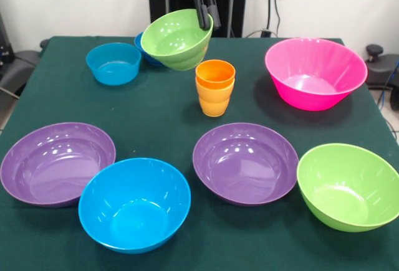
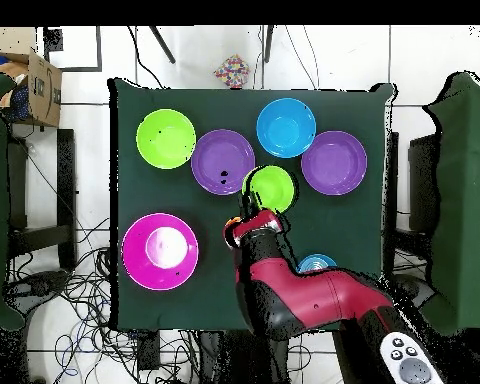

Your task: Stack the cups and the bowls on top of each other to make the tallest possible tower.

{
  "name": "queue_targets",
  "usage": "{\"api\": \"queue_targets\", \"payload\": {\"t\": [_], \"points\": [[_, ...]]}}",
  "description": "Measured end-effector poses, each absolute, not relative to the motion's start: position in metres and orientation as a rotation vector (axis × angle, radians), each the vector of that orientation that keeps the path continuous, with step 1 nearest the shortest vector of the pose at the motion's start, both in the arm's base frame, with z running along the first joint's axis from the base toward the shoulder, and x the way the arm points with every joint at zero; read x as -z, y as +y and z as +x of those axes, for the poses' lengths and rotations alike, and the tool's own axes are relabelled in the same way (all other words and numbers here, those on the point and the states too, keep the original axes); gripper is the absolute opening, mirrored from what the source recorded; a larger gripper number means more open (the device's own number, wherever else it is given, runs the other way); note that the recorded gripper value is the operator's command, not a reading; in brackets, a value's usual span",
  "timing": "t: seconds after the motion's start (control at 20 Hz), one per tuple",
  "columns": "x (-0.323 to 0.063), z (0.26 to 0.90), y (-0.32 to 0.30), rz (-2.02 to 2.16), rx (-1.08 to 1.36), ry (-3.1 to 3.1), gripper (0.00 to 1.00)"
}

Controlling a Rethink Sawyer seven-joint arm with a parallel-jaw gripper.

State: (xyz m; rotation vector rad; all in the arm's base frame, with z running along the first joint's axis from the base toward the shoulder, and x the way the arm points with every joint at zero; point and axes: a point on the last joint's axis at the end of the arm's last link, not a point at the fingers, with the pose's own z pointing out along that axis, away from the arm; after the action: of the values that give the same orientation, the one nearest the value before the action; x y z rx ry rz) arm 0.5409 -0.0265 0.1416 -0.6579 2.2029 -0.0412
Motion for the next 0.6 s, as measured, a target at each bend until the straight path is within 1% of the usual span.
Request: {"api": "queue_targets", "payload": {"t": [0.25,0.6], "points": [[-0.149,0.542,-0.041,-0.673,0.068,2.177,0.00],[-0.152,0.538,-0.043,-0.689,0.101,2.179,0.00]]}}
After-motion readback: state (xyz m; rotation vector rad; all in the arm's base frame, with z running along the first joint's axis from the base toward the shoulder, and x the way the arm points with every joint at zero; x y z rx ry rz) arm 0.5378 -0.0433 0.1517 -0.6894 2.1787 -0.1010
